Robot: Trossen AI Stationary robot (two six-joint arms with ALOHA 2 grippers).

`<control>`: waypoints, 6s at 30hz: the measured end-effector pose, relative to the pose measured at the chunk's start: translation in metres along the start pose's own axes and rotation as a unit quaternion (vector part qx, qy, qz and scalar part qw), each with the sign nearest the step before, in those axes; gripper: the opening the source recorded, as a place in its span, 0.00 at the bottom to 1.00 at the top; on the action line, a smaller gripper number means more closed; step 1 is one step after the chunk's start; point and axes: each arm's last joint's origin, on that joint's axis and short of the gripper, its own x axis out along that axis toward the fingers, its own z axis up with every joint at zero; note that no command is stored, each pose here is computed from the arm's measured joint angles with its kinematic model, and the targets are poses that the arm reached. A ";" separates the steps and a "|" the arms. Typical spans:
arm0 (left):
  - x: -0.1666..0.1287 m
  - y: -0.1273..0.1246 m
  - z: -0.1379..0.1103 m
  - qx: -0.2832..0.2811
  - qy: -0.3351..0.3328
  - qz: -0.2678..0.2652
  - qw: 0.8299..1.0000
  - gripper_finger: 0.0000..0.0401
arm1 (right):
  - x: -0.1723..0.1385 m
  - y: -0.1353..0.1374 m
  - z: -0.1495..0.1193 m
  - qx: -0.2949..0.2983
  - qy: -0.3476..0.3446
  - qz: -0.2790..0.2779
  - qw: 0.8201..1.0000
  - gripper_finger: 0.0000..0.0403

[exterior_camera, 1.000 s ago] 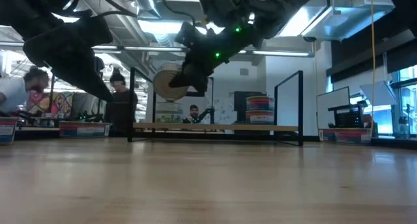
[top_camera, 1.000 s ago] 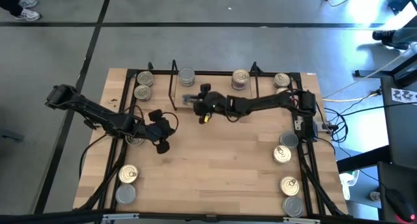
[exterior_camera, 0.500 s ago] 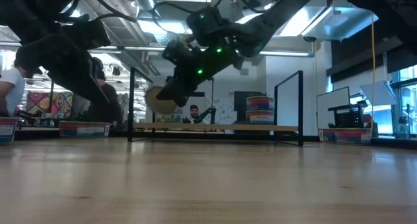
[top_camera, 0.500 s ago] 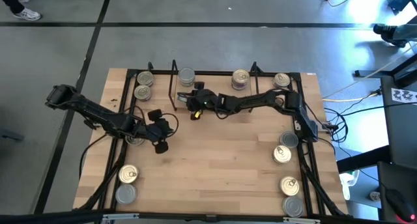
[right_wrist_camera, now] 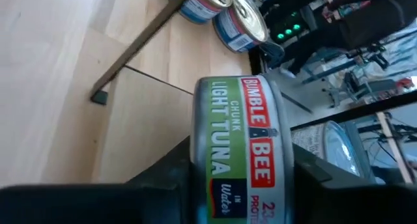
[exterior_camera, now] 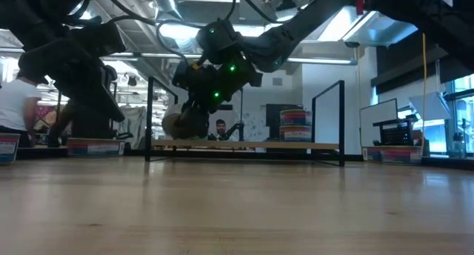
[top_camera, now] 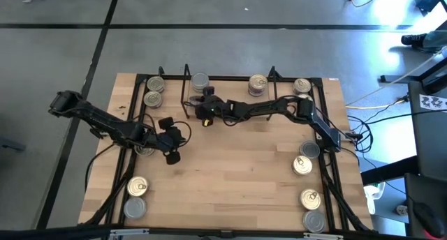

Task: Stack canned seafood by type on shelf
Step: Put the green white tuna can on the shelf aligned with the stacked green white tuna cans, then stack the green white tuna can on top of the other green white tuna can on the shelf

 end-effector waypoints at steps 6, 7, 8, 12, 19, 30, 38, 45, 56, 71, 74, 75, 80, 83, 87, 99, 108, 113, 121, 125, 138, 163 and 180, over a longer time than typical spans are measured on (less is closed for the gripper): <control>0.000 0.000 0.000 0.000 0.000 0.000 1.000 0.08 | 0.001 -0.002 -0.002 0.004 0.004 0.000 1.000 0.47; 0.000 0.000 0.000 0.000 0.000 0.000 1.000 0.08 | 0.001 -0.002 -0.002 0.004 0.004 0.000 1.000 0.47; 0.000 0.000 0.000 0.000 0.000 0.000 1.000 0.08 | 0.001 -0.002 -0.002 0.004 0.003 0.000 1.000 0.47; 0.000 0.000 0.000 0.000 0.000 0.000 1.000 0.08 | 0.001 0.000 -0.004 0.011 0.008 0.009 1.000 0.50; 0.000 0.000 0.000 -0.002 0.000 0.000 1.000 0.08 | 0.001 0.000 -0.004 0.023 0.010 0.011 1.000 0.60; 0.000 0.000 0.000 -0.009 0.000 -0.001 1.000 0.08 | 0.001 0.001 -0.004 0.071 0.015 0.010 0.997 0.72; 0.000 0.000 0.000 -0.009 0.001 -0.004 1.000 0.08 | -0.007 -0.006 -0.001 0.106 0.021 0.018 0.994 0.72; 0.000 0.000 0.000 -0.009 0.001 -0.004 1.000 0.08 | -0.007 -0.003 -0.001 0.151 0.013 0.051 0.987 0.72; 0.000 0.000 0.000 -0.009 0.002 -0.005 1.000 0.08 | -0.015 -0.004 0.005 0.151 0.017 0.058 0.987 0.72; 0.000 -0.001 0.002 0.009 -0.002 -0.011 1.000 0.08 | -0.111 0.044 0.072 0.081 0.045 0.161 0.983 0.72; 0.001 0.001 0.003 0.008 -0.004 -0.007 1.000 0.11 | -0.126 0.062 0.079 0.079 0.057 0.185 0.978 0.72; 0.001 0.002 0.003 0.007 -0.002 -0.007 1.000 0.14 | -0.129 0.067 0.080 0.080 0.061 0.191 0.976 0.72; 0.001 -0.003 0.007 0.016 -0.019 -0.050 0.998 0.33 | -0.145 0.089 0.085 0.082 0.080 0.215 0.970 0.72; -0.002 -0.011 0.016 0.028 -0.040 -0.114 0.992 0.45 | -0.152 0.103 0.084 0.081 0.103 0.227 0.965 0.72; -0.008 -0.026 0.023 0.063 -0.050 -0.148 0.986 0.53 | -0.166 0.118 0.085 0.089 0.127 0.223 0.962 0.72; -0.040 -0.097 0.042 0.166 0.084 -0.173 0.967 0.48 | -0.212 0.184 0.073 0.137 0.147 0.173 0.964 0.72; -0.082 -0.139 0.022 0.098 0.188 -0.233 0.949 0.43 | -0.244 0.214 0.071 0.194 0.142 0.160 0.957 0.72; -0.105 -0.151 -0.001 0.019 0.258 -0.248 0.933 0.40 | -0.252 0.220 0.079 0.221 0.108 0.151 0.957 0.72; -0.137 -0.164 -0.038 -0.044 0.319 -0.237 0.917 0.35 | -0.254 0.222 0.087 0.263 0.081 0.165 0.947 0.72; -0.139 -0.173 -0.058 -0.040 0.348 -0.214 0.912 0.32 | -0.254 0.224 0.088 0.287 0.088 0.181 0.936 0.72; -0.113 -0.190 -0.088 0.017 0.386 -0.156 0.909 0.26 | -0.262 0.230 0.093 0.320 0.075 0.204 0.922 0.72; -0.031 -0.165 -0.012 0.119 0.169 -0.070 0.976 0.18 | -0.260 0.229 0.091 0.245 0.066 0.197 0.947 0.72; -0.029 -0.145 0.045 0.089 0.158 -0.135 0.974 0.18 | -0.257 0.227 0.092 0.205 0.051 0.194 0.958 0.72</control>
